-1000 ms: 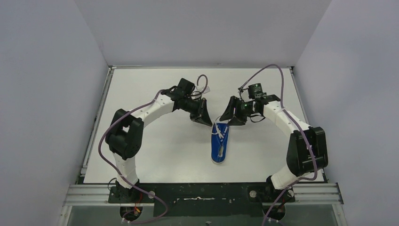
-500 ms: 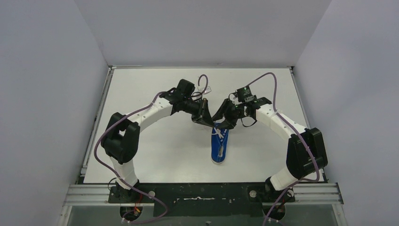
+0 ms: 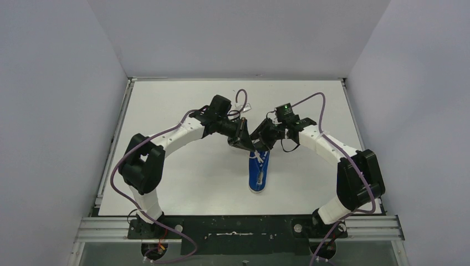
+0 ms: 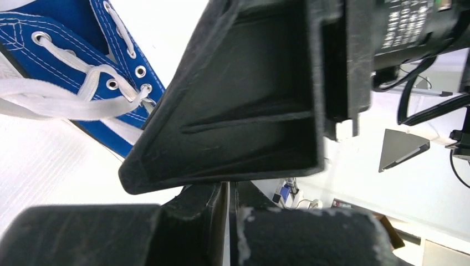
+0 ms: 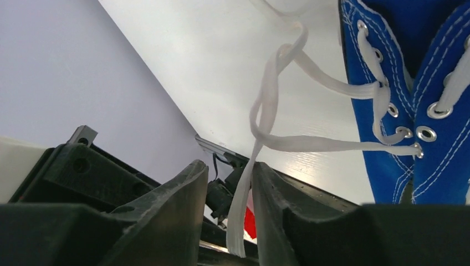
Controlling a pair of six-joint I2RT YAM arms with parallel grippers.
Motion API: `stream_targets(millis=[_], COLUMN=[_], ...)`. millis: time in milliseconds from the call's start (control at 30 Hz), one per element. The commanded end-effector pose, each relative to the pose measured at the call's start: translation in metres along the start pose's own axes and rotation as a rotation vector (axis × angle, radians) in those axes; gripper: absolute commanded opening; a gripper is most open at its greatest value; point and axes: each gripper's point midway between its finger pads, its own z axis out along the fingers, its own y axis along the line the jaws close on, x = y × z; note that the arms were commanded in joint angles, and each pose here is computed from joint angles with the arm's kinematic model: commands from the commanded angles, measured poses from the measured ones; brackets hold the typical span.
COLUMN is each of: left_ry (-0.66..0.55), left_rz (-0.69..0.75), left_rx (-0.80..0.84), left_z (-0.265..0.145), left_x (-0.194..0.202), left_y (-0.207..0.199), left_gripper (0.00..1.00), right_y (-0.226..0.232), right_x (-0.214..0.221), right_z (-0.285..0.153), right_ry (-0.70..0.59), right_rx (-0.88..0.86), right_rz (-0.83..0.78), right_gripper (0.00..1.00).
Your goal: Tie the shoes
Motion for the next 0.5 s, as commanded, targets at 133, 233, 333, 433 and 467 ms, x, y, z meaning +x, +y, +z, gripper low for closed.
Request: stream_targets(millis=[133, 233, 333, 433, 467], left_ry=[-0.04, -0.071, -0.053, -0.021, -0.029], left_rz=[0.206, 0.338, 0.535, 0.744, 0.791], left_rx=[-0.043, -0.198, -0.282, -0.406, -0.429], left_z=[-0.024, -0.048, -0.06, -0.06, -0.057], left_x=[-0.011, -0.01, -0.018, -0.032, -0.038], left_y=[-0.021, 0.014, 0.042, 0.073, 0.082], left_gripper=[0.24, 0.81, 0.87, 0.83, 0.82], right_y=[-0.005, -0.016, -0.017, -0.012, -0.011], right_x=[0.003, -0.004, -0.005, -0.005, -0.004], right_z=[-0.009, -0.019, -0.029, -0.038, -0.039], right_ry=[0.012, 0.003, 0.008, 0.008, 0.012], right_rx=[-0.044, -0.015, -0.021, -0.037, -0.037], right_rz=[0.08, 0.047, 0.022, 0.004, -0.001], right_gripper=[0.0, 0.0, 0.0, 0.0, 0.0])
